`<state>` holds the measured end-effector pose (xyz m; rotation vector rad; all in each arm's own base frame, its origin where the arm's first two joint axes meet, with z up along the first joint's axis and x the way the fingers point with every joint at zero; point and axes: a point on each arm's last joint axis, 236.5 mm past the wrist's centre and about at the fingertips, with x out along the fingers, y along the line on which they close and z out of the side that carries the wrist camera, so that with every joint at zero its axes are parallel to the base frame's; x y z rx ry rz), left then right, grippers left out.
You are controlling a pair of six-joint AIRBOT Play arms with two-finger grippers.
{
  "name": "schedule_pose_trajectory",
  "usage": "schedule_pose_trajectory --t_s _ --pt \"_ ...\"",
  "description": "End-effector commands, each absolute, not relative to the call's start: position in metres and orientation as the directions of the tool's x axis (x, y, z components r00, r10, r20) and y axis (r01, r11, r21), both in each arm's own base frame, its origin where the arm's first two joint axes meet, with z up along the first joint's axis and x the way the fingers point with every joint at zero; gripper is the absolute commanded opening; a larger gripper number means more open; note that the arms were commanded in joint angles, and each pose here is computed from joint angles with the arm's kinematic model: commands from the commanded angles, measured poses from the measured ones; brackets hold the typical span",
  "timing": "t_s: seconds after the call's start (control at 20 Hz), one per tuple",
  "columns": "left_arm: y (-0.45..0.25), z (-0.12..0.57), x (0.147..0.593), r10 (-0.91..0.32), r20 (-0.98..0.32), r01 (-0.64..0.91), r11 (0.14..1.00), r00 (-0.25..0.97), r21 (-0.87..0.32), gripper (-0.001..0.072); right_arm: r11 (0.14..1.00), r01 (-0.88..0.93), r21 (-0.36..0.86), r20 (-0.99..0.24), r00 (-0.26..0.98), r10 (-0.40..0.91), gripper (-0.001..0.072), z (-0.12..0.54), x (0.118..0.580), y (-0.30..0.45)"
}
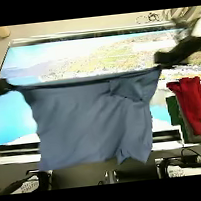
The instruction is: Fold the shirts.
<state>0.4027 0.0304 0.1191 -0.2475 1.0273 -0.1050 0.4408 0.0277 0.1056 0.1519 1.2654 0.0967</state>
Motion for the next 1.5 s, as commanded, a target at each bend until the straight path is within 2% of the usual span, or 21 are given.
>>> schedule_pose_trajectory --t_s 0.0,0.2,0.3,0.4,0.45,0.55,0.6,0.7,0.8,0.85,0.9,0.95,1.0,1.05,1.2,1.35,1.45 --pt "0.014 0.008 0.448 -0.248 -0.889 -0.088 0.949 0.384 -0.303 0.0028 0.967 0.085 0.238 -0.947 0.24 0.212 0.002 -0.003 0.494 0.058" --pt "0.011 -0.019 0.505 -0.248 -0.873 -0.095 0.945 0.421 -0.314 0.0029 0.938 0.158 0.309 -0.883 0.413 0.222 0.0021 -0.016 0.548 0.058" --pt "0.012 -0.006 0.523 -0.245 -0.855 -0.04 0.955 0.457 -0.295 0.003 0.949 0.116 0.295 -0.883 0.412 0.224 0.002 -0.008 0.548 0.058" --pt "0.014 0.024 0.521 -0.25 -0.849 0.006 0.96 0.465 -0.279 0.003 0.969 0.059 0.242 -0.931 0.296 0.214 0.0021 0.008 0.514 0.056" --pt "0.015 0.029 0.505 -0.254 -0.876 0.016 0.962 0.41 -0.272 0.003 0.978 0.038 0.205 -0.965 0.177 0.196 0.0021 0.012 0.48 0.052" --pt "0.019 0.002 0.443 -0.243 -0.958 -0.049 0.966 0.152 -0.253 0.0029 0.987 0.069 0.142 -0.987 -0.065 0.147 0.0021 0.003 0.418 0.041" --pt "0.016 -0.019 0.413 -0.244 -0.969 -0.076 0.967 0.027 -0.245 0.0029 0.987 0.075 0.14 -0.979 -0.139 0.15 0.002 -0.01 0.4 0.043" --pt "0.006 -0.058 0.373 -0.266 -0.957 -0.104 0.961 -0.115 -0.255 0.0029 0.983 0.1 0.152 -0.955 -0.241 0.172 0.002 -0.046 0.372 0.048" --pt "0.002 -0.076 0.36 -0.275 -0.95 -0.119 0.958 -0.147 -0.259 0.0033 0.978 0.122 0.172 -0.949 -0.246 0.197 0.0021 -0.066 0.367 0.054" --pt "-0.001 -0.074 0.362 -0.289 -0.948 -0.123 0.954 -0.136 -0.273 0.0188 0.975 0.142 0.17 -0.955 -0.218 0.199 0.0073 -0.064 0.373 0.054" --pt "-0.002 -0.065 0.361 -0.292 -0.946 -0.121 0.953 -0.141 -0.276 0.0508 0.973 0.146 0.18 -0.957 -0.202 0.208 0.0315 -0.055 0.375 0.053" --pt "0.003 -0.053 0.359 -0.281 -0.948 -0.11 0.957 -0.15 -0.267 0.0585 0.975 0.112 0.191 -0.958 -0.195 0.21 0.0562 -0.04 0.372 0.049" --pt "0.01 -0.039 0.356 -0.267 -0.953 -0.107 0.961 -0.146 -0.254 0.0563 0.978 0.089 0.189 -0.958 -0.2 0.204 0.0568 -0.024 0.362 0.041" --pt "0.017 -0.025 0.351 -0.26 -0.957 -0.117 0.962 -0.125 -0.246 0.0505 0.978 0.099 0.186 -0.957 -0.206 0.203 0.0568 -0.008 0.351 0.028" --pt "0.026 -0.018 0.311 -0.26 -0.962 -0.174 0.955 -0.089 -0.242 0.0503 0.964 0.177 0.196 -0.963 -0.153 0.224 0.0553 0.003 0.311 0.007" --pt "0.012 -0.057 0.238 -0.281 -0.947 -0.234 0.942 -0.152 -0.242 0.0503 0.945 0.187 0.267 -0.956 -0.071 0.284 0.0551 -0.018 0.273 0.029" --pt "0.004 -0.075 0.209 -0.286 -0.944 -0.239 0.94 -0.167 -0.242 0.0503 0.937 0.2 0.287 -0.951 -0.059 0.304 0.0549 -0.026 0.258 0.036"
